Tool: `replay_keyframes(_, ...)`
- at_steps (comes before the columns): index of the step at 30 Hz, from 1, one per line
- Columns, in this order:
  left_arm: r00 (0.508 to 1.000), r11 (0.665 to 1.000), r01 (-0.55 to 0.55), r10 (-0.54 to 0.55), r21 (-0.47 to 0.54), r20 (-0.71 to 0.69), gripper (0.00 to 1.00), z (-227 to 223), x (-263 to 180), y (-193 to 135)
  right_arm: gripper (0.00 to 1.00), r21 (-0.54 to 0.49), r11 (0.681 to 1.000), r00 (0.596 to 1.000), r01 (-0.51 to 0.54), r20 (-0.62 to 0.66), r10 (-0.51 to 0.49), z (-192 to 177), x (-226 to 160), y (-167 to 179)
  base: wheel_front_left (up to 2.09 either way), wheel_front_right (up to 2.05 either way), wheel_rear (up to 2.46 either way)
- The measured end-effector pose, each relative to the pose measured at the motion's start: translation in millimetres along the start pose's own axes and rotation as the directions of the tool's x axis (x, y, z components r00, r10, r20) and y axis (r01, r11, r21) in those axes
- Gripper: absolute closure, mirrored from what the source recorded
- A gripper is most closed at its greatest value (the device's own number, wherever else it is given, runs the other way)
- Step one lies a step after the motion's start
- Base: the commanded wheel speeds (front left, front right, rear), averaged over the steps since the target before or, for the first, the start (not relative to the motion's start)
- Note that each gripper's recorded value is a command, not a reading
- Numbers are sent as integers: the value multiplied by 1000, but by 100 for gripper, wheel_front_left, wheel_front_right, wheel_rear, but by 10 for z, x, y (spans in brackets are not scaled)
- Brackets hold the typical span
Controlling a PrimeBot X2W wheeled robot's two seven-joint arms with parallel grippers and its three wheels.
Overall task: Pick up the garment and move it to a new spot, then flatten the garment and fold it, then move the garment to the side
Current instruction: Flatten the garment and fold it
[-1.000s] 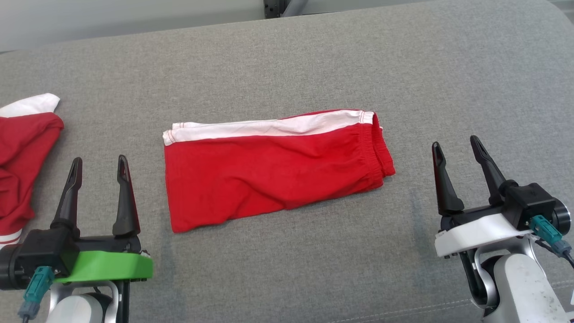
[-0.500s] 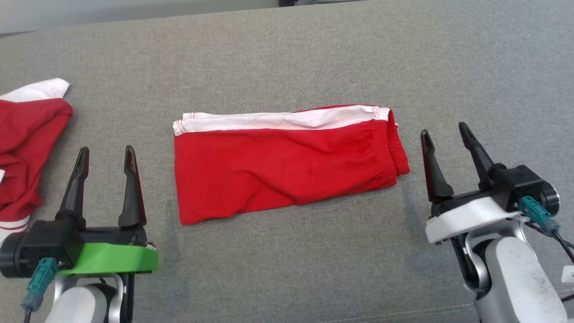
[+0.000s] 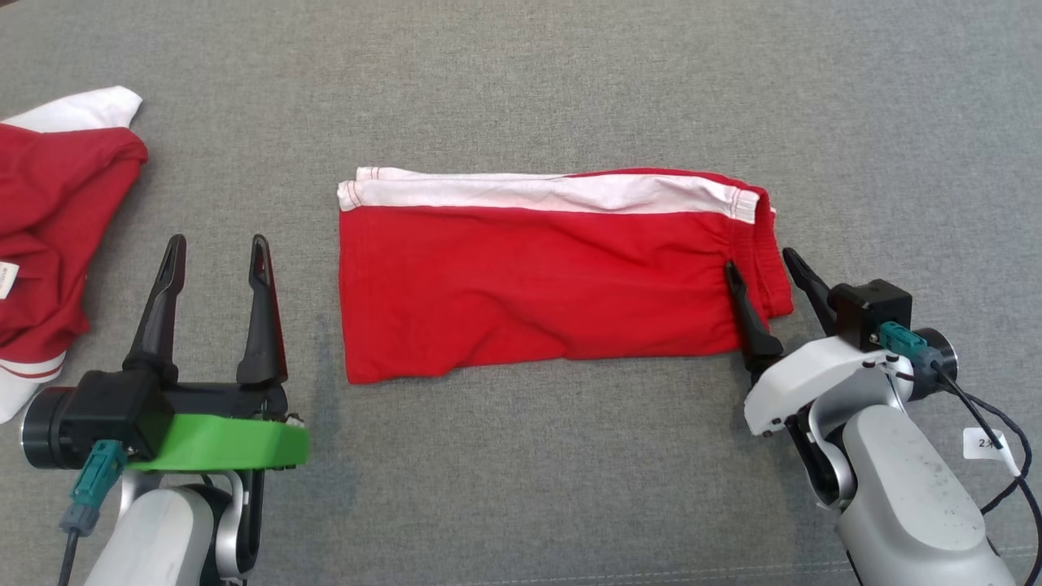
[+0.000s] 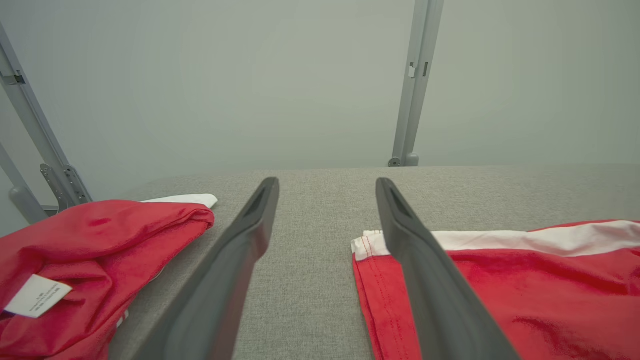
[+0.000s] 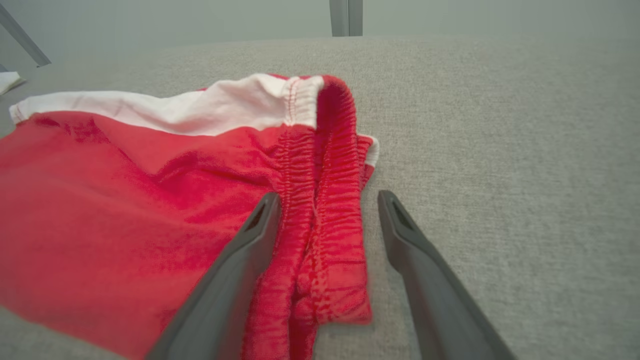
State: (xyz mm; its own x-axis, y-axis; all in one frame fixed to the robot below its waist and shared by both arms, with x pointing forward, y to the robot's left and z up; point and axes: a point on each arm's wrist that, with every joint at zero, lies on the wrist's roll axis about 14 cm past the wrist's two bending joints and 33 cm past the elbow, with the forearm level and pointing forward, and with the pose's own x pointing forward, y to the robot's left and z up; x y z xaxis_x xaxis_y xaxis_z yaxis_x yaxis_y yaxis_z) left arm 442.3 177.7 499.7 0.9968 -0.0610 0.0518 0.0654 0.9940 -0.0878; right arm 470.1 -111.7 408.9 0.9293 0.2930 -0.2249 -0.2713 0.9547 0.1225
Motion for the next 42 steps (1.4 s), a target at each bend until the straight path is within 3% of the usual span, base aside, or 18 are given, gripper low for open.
replay_keyframes(8,1000,1000,14,-14,2,-16,0,-80,50,-22,0,72,997,997,30,-66,-26,-252,6,-76,0,0,0)
replay_keyframes(9,1000,1000,17,-17,3,-17,0,-87,60,-30,37,83,996,997,27,-68,-21,-256,14,-61,0,0,0)
replay_keyframes(12,999,1000,29,-28,3,-19,0,-103,85,-63,100,105,994,998,10,-70,-3,-261,29,-6,0,0,0)
replay_keyframes(17,999,999,50,-50,2,-19,0,-119,131,-124,100,144,989,998,15,-62,-6,-246,10,-41,0,0,0)
replay_keyframes(26,997,997,75,-75,-2,-18,0,-125,195,-216,100,192,970,988,149,-55,-141,-263,-257,-587,0,0,0)
replay_keyframes(29,996,997,82,-82,-3,-17,0,-120,218,-243,100,230,961,988,156,-34,-152,-194,-301,-619,0,0,0)
replay_keyframes(34,995,996,94,-94,-4,-22,0,-130,239,-288,100,284,956,996,75,25,-85,67,-247,-417,0,0,0)
replay_keyframes(42,994,995,103,-103,-6,-32,0,-148,230,-328,100,320,928,980,-192,115,163,598,-142,322,0,0,0)
